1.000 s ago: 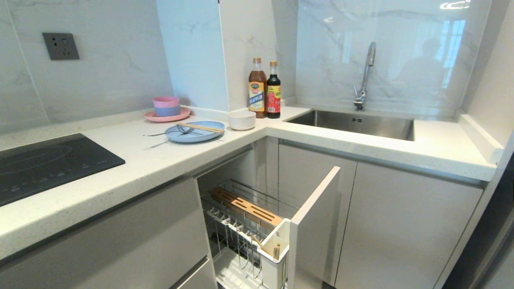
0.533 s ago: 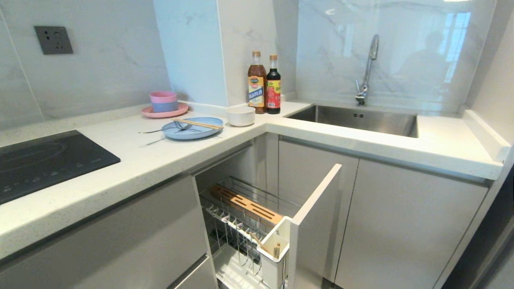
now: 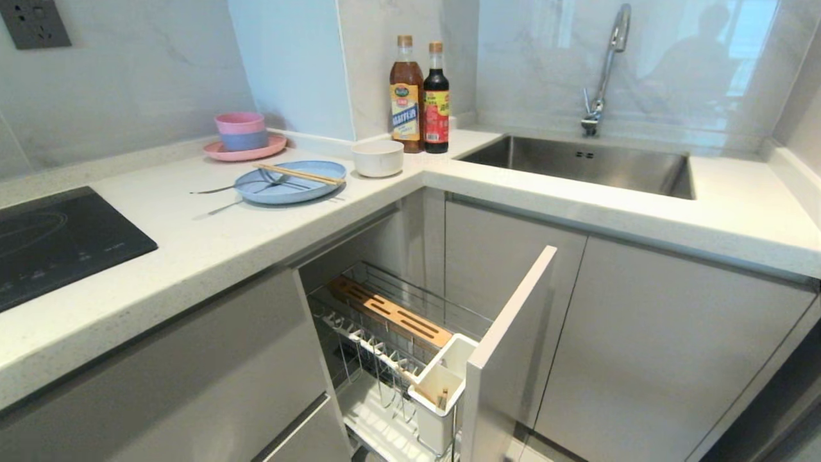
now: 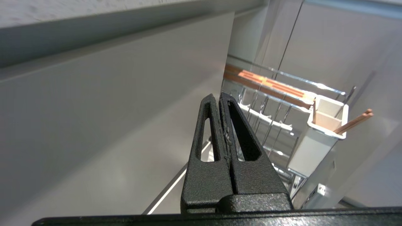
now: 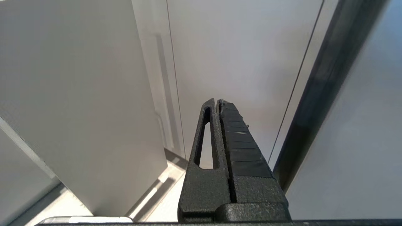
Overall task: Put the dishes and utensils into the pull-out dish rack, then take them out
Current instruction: Pick up the chopsticks and place it in the cupboard
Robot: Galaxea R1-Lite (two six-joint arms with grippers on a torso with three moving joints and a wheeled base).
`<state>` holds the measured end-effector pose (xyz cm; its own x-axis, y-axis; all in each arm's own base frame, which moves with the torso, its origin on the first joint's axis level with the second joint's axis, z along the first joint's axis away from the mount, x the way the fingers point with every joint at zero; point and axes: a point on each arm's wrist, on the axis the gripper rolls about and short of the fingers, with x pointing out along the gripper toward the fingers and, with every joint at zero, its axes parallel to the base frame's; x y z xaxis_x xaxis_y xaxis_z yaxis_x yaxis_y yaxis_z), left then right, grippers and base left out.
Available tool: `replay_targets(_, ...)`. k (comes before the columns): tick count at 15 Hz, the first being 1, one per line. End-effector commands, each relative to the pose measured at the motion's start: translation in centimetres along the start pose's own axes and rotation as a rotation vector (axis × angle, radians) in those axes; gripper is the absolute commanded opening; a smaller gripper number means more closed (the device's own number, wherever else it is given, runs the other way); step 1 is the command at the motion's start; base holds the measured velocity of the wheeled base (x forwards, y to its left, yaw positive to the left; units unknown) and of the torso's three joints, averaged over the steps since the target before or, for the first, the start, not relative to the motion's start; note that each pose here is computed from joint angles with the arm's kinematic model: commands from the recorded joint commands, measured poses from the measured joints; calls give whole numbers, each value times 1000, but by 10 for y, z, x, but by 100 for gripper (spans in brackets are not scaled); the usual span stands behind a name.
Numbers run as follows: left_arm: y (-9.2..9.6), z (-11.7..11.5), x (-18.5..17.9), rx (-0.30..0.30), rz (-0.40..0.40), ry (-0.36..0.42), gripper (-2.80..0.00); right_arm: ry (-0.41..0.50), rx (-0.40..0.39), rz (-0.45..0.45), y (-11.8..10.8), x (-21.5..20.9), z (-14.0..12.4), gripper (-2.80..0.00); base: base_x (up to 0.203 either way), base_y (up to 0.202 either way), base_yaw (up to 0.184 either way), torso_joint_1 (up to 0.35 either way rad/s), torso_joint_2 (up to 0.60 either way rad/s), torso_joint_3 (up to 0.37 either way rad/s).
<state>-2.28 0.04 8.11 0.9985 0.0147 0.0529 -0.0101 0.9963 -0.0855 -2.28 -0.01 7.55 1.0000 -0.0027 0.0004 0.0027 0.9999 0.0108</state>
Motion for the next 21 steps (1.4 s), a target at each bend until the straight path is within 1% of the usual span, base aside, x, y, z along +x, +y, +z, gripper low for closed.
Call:
replay_targets(1,0,-6,1,-1,2,20,-280,2,0,0,0,0,0,-280,0,0,0,-2,2,-193)
replay_targets(13,0,-6,1,-1,2,20,-280,2,0,0,0,0,0,-280,0,0,0,2,3,-197)
replay_targets(21,0,-6,1,-1,2,19,-280,2,0,0,0,0,0,-280,0,0,0,2,1,-26)
